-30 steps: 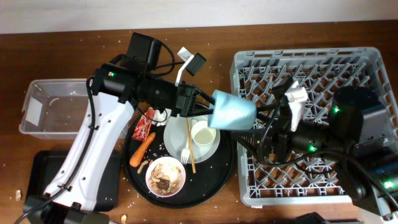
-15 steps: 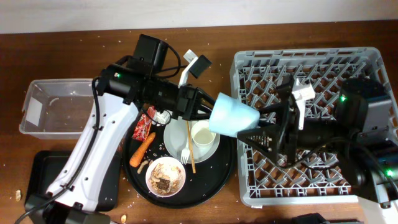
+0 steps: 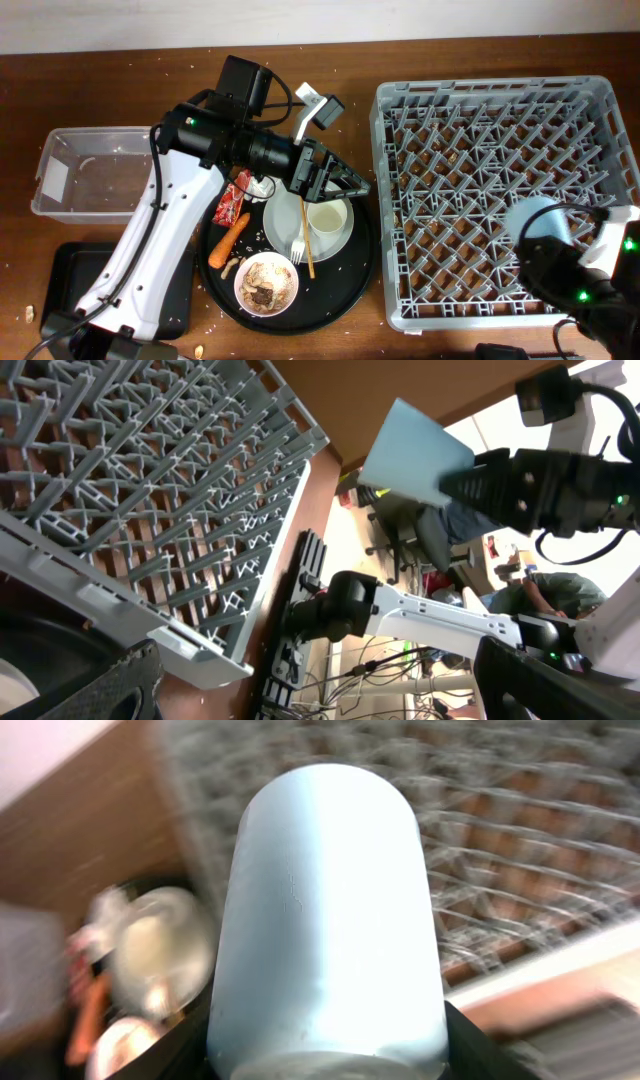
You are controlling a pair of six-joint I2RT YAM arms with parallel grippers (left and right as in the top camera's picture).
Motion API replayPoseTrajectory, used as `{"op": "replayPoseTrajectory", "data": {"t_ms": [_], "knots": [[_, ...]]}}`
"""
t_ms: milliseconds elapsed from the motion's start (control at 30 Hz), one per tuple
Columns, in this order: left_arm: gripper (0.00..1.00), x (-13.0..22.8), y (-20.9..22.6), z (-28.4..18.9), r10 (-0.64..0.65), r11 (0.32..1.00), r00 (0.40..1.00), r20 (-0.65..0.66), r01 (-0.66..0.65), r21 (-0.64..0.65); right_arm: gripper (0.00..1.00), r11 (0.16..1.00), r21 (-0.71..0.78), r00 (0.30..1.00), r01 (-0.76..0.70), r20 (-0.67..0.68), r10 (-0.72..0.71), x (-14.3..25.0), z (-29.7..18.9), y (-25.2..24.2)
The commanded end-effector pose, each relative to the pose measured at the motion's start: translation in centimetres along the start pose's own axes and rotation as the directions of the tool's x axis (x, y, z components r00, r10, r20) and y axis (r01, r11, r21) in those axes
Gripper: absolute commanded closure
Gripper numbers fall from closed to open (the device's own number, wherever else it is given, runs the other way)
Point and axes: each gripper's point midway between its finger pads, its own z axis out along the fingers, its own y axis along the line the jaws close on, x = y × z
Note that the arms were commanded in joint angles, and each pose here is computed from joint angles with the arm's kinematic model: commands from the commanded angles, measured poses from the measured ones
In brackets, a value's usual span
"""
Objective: Sort waste into correct bins and load items into the dishwasher rack
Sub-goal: 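Place the blue cup upside down in the rack with the right gripper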
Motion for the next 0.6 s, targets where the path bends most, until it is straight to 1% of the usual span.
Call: {"op": "replayPoseTrajectory", "data": {"t_ms": [0,67,100,133,167,233,300,367,433,467,500,533,567], "knots": [[0.01,-0.1,0.2,-0.2,0.023,0.999,1.0,0.001,-0.023,-0.036,0.49,0.942,0.301,0.988,-0.149,0.007,0.153,-1.8,2.0,-5.3],[0.01,0.1,0.2,-0.2,0.012,0.999,1.0,-0.004,-0.012,-0.035,0.49,0.908,0.392,0.972,-0.149,-0.11,0.207,-1.8,4.8,-7.1],[0.01,0.4,0.3,-0.2,-0.004,0.999,1.0,-0.013,0.003,-0.046,0.39,0.895,0.428,0.95,-0.121,-0.213,0.23,-1.6,6.7,-7.9],[0.01,0.6,0.8,-0.2,-0.017,0.997,1.0,-0.022,0.015,-0.071,0.35,0.9,0.427,0.924,-0.092,-0.301,0.237,-1.2,8.1,-8.1],[0.01,0.8,1.1,-0.2,-0.025,0.995,0.999,-0.028,0.022,-0.093,0.33,0.903,0.423,0.904,-0.073,-0.354,0.239,-0.9,9.0,-8.2],[0.01,1.1,1.8,-0.3,-0.032,0.991,0.999,-0.037,0.027,-0.131,0.32,0.896,0.441,0.868,-0.053,-0.423,0.26,-0.5,10.7,-8.6],[0.01,1.3,2.3,-0.4,-0.039,0.986,0.998,-0.043,0.032,-0.163,0.28,0.89,0.454,0.845,-0.04,-0.46,0.273,0.0,12.1,-9.1],[0.01,1.8,3.3,-0.6,-0.061,0.973,0.996,-0.06,0.046,-0.225,0.14,0.893,0.447,0.862,-0.049,-0.433,0.264,-0.7,12.9,-9.1],[0.01,2.5,4.2,-0.9,-0.089,0.956,0.993,-0.08,0.063,-0.286,0.07,0.902,0.427,0.891,-0.063,-0.382,0.243,-1.6,12.3,-8.7],[0.01,2.7,4.4,-1.0,-0.095,0.953,0.992,-0.084,0.066,-0.297,0.07,0.906,0.419,0.9,-0.068,-0.367,0.237,-1.7,12.0,-8.5],[0.01,2.7,4.4,-1.0,-0.096,0.953,0.992,-0.084,0.067,-0.297,0.07,0.93,0.363,0.903,-0.052,-0.381,0.199,-1.5,11.6,-7.7],[0.01,2.7,4.4,-1.0,-0.096,0.953,0.992,-0.084,0.067,-0.297,0.09,0.955,0.294,0.889,-0.044,-0.425,0.172,-0.2,10.6,-6.5],[0.01,2.7,4.4,-1.0,-0.098,0.952,0.992,-0.085,0.068,-0.297,0.11,0.954,0.297,0.885,-0.037,-0.433,0.17,0.3,9.9,-6.5]]}}
